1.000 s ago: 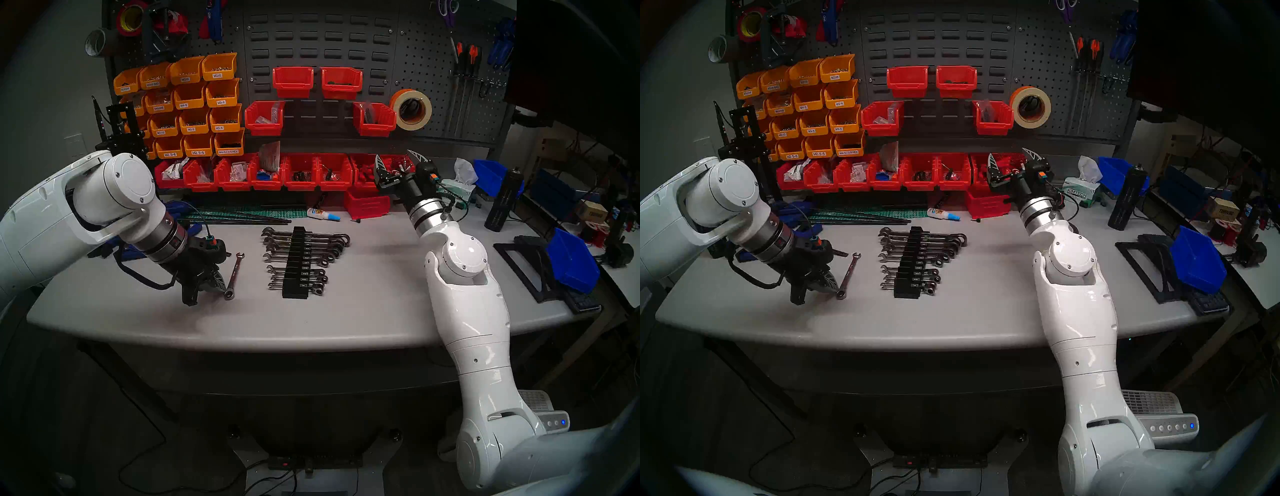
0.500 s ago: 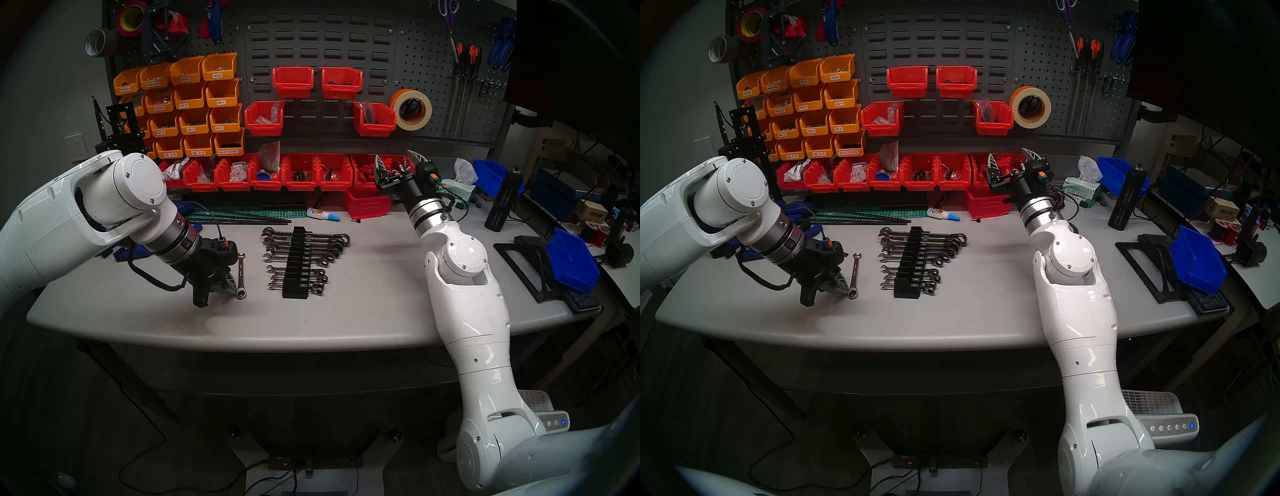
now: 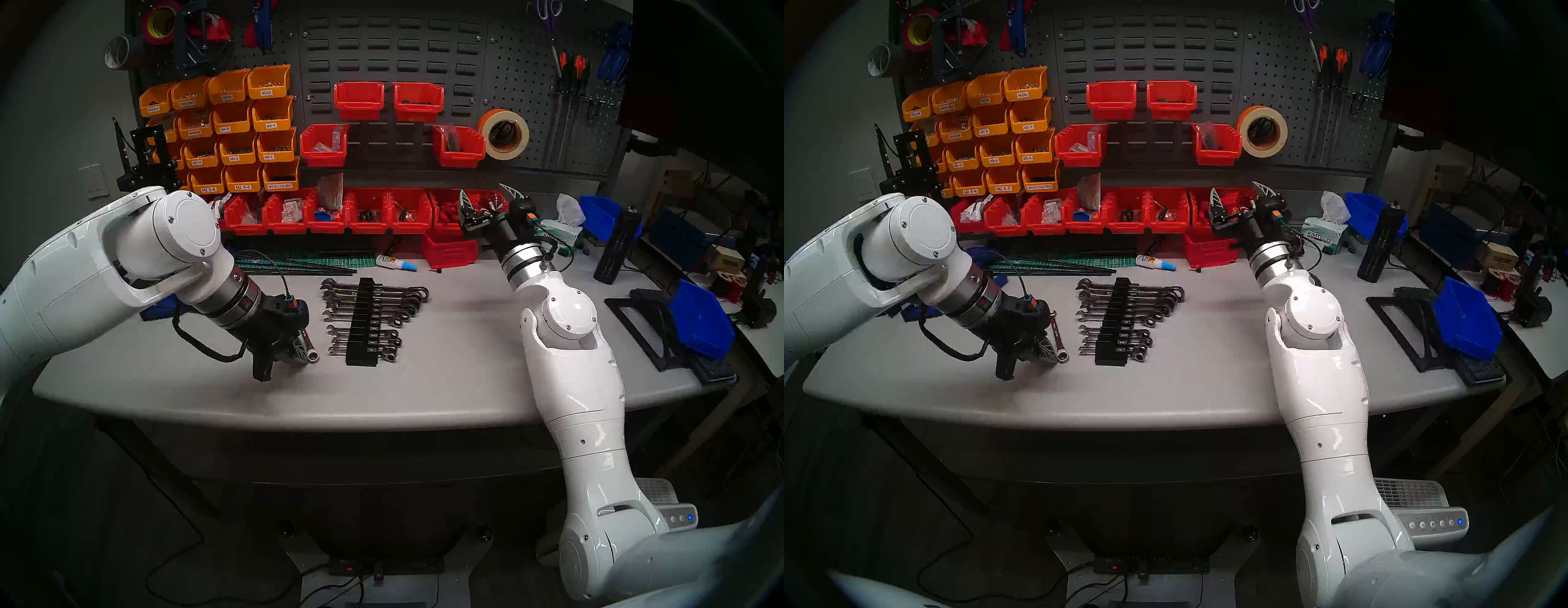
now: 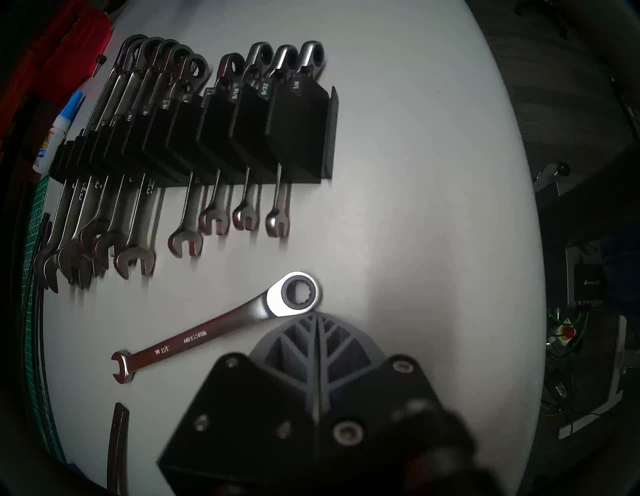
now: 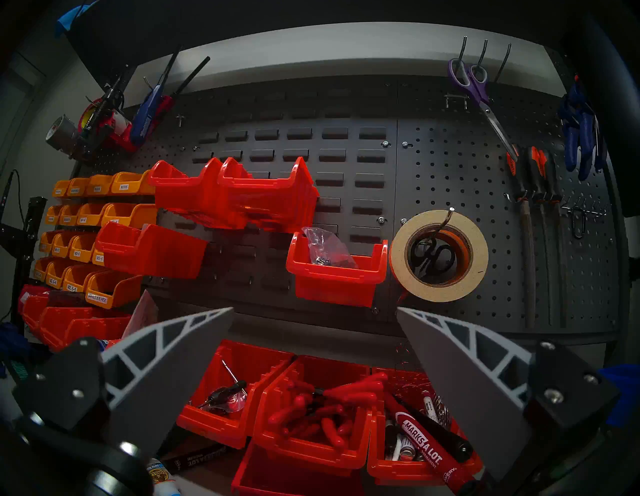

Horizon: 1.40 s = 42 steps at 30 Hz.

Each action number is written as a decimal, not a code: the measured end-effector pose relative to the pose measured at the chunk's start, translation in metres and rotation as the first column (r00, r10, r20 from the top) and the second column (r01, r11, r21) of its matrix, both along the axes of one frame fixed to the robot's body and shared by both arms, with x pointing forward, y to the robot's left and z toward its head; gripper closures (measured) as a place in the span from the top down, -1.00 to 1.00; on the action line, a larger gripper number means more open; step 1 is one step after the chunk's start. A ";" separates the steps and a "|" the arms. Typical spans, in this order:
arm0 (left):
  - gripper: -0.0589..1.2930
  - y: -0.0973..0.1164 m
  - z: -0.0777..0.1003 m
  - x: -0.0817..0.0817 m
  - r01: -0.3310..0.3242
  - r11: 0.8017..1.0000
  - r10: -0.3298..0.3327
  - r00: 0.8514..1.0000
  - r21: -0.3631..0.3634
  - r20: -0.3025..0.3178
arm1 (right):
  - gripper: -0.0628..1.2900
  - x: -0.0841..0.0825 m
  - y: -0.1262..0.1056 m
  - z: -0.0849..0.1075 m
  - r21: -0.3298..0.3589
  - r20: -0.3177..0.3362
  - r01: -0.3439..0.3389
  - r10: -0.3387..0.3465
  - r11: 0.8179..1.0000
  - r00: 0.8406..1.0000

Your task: Put the wrenches on the table into the correct slot in the case

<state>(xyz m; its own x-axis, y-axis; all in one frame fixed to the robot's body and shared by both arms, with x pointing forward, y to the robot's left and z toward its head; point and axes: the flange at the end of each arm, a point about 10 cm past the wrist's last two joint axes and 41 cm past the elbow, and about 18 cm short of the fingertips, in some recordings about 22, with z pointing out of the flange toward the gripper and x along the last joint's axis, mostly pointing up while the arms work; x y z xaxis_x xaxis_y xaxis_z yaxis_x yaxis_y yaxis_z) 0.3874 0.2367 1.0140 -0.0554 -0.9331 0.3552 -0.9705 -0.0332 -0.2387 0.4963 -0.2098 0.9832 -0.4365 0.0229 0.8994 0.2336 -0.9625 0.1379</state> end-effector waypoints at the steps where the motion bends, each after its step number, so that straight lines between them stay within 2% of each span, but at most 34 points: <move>1: -0.94 0.000 0.000 -0.001 0.007 1.000 -0.007 1.000 0.003 0.006 | 0.92 0.000 0.000 0.000 0.000 0.000 0.000 0.000 1.000 1.000; 8: -0.94 0.001 0.003 -0.009 0.049 0.998 -0.050 0.998 0.031 0.037 | 0.92 0.000 0.000 0.000 0.000 0.000 0.000 0.000 1.000 1.000; 15: -0.94 0.005 0.016 -0.016 0.086 0.995 -0.090 0.994 0.052 0.068 | 0.92 0.000 0.000 0.000 0.000 0.000 0.000 0.000 1.000 1.000; 21: -0.94 0.007 0.027 -0.014 0.131 0.989 -0.137 0.985 0.062 0.105 | 0.92 0.000 0.000 0.000 0.000 0.000 0.000 0.000 1.000 1.000; 32: -0.94 0.018 0.034 0.005 0.220 0.970 -0.236 0.955 0.102 0.179 | 0.92 0.000 0.000 0.000 0.000 0.000 0.000 0.000 1.000 1.000; 36: -0.94 0.021 0.033 0.010 0.261 0.958 -0.280 0.939 0.116 0.201 | 0.92 0.000 0.000 0.000 0.000 0.000 0.000 0.000 1.000 1.000; 39: -0.94 0.023 0.031 0.015 0.305 0.943 -0.329 0.918 0.133 0.223 | 0.92 0.000 0.000 0.000 0.000 0.000 0.000 0.000 1.000 1.000; 42: -0.94 0.024 0.029 0.017 0.326 0.933 -0.354 0.906 0.149 0.231 | 0.92 0.000 0.000 0.000 0.000 0.000 0.000 0.000 1.000 1.000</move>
